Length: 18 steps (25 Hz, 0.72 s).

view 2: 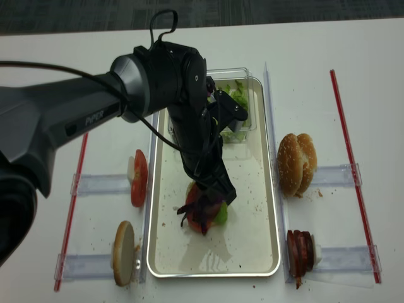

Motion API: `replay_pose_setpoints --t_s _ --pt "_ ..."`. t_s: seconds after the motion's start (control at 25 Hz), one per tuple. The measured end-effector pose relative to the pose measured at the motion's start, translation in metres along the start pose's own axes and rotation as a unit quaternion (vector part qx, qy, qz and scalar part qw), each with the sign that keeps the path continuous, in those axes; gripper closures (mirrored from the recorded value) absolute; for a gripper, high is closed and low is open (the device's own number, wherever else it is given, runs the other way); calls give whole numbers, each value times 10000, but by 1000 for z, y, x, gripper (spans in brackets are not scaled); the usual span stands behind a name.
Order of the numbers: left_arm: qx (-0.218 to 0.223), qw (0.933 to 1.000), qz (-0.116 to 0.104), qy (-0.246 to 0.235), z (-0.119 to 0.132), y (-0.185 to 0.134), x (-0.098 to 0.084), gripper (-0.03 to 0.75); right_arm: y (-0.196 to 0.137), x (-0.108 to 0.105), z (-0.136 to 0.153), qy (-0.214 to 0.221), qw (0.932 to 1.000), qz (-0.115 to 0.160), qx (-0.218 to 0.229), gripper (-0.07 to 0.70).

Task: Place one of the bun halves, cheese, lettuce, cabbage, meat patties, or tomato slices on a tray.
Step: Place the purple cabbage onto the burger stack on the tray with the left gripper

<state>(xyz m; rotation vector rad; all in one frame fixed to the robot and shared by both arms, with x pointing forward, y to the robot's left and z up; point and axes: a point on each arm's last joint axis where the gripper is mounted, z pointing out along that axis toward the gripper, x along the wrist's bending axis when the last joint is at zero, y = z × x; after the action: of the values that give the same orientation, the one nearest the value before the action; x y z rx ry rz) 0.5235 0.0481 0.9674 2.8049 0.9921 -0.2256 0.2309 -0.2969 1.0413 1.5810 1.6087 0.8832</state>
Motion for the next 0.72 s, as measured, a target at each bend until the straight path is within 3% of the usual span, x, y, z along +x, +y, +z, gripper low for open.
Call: replay_pose_setpoints --t_s 0.32,0.72 --pt "-74 9999 42 105 0 1 2 495 0 0 0 0 10000 0 0 124" --pt "-117 9998 48 130 0 2 2 271 0 0 0 0 10000 0 0 124"
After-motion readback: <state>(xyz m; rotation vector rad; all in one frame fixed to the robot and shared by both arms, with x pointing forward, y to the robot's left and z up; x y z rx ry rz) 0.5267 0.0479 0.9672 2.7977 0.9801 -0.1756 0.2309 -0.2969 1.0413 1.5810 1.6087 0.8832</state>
